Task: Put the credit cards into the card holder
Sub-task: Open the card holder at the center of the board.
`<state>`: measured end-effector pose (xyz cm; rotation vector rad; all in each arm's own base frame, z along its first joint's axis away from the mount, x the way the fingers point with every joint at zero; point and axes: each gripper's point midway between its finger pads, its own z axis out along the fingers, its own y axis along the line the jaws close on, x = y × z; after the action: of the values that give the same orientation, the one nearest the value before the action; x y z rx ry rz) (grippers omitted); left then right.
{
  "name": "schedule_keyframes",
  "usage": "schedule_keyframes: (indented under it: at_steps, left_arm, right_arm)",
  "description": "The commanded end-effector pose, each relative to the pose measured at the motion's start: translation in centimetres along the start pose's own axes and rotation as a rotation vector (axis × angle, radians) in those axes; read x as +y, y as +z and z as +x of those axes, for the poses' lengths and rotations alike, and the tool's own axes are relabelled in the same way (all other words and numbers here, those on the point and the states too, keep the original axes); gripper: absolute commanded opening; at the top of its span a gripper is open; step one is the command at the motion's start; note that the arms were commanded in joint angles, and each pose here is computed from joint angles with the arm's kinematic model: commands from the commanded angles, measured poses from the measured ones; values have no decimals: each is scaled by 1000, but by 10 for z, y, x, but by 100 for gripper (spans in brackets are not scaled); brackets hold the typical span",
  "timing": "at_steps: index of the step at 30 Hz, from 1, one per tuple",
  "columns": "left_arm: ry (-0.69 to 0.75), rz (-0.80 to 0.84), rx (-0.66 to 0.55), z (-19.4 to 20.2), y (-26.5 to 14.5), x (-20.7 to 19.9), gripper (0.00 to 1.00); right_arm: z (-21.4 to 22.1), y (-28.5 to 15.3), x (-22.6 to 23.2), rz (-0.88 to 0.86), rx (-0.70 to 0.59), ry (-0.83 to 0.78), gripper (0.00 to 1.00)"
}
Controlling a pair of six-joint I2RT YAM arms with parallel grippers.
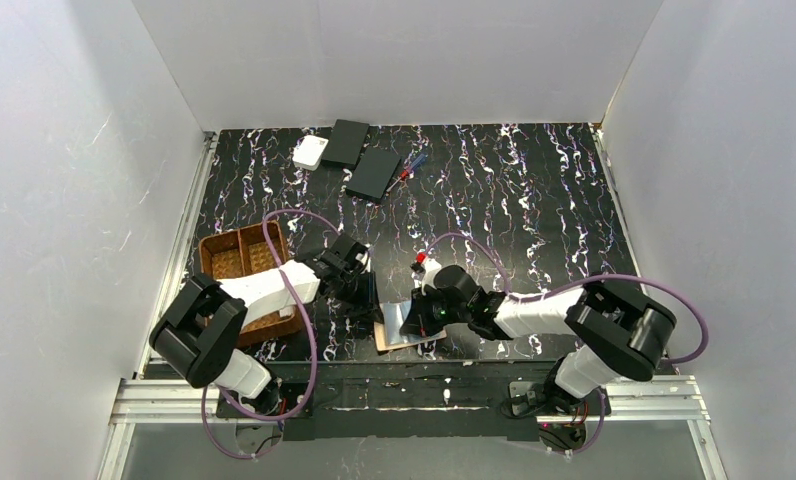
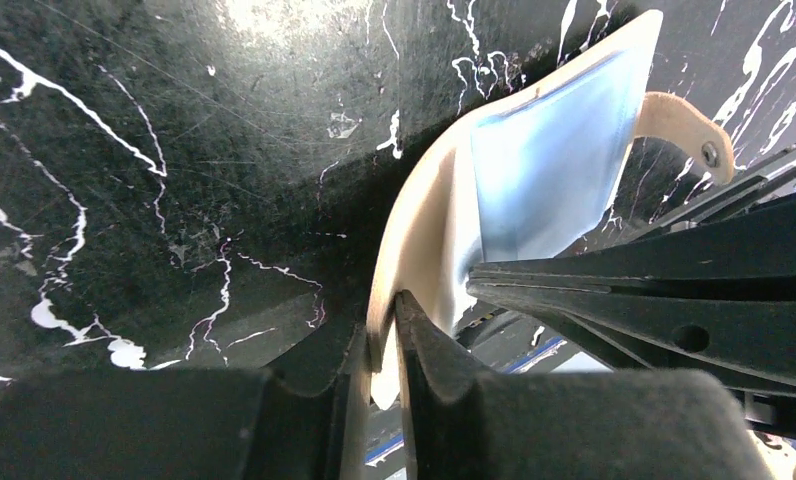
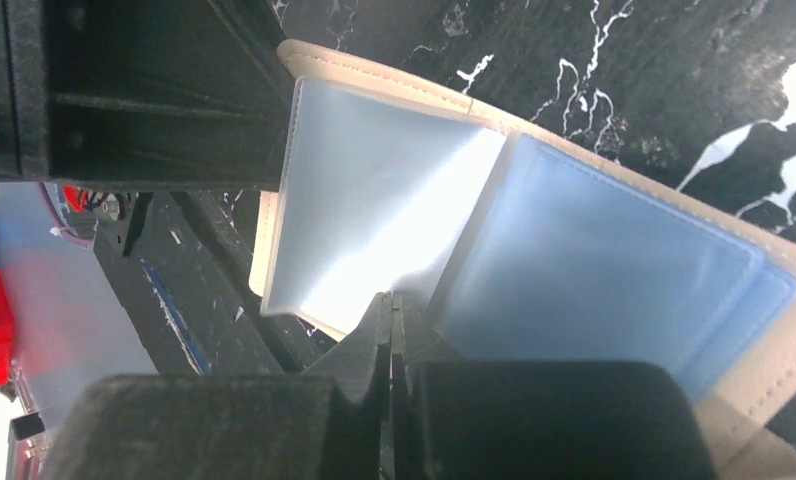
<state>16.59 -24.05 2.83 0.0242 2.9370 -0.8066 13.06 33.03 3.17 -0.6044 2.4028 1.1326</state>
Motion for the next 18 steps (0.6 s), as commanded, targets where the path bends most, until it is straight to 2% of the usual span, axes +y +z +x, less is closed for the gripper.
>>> schedule_keyframes:
  at_steps: [1,4,7,10,11,14,16,18]
  left_arm:
    - [63,-49,-24,-6,-16,0,18]
    - [87,-92,-61,-10,-33,2,28]
    - [120,-140,-121,-19,-60,0,42]
    - [118,-72,-163,-22,-73,-16,48]
    - [109,-9,-154,-21,-70,-27,46]
    - [35,183,-89,-14,-47,-56,29]
    - [-18,197,-55,-11,-28,-53,18]
    - [-44,200,-26,-8,-10,-47,14]
  right_arm:
    - [-2,10,3,-44,-32,13,1]
    - [1,14,1,-42,-18,23,1]
    - [0,14,-2,-24,-20,27,1]
    - [-2,12,-4,-8,-28,43,1]
    - [-2,11,-4,-7,-33,54,1]
    - [-7,8,-3,-18,-61,91,1]
    - [-12,4,-1,-38,-79,124,1]
    - [-17,-1,1,-50,-91,141,1]
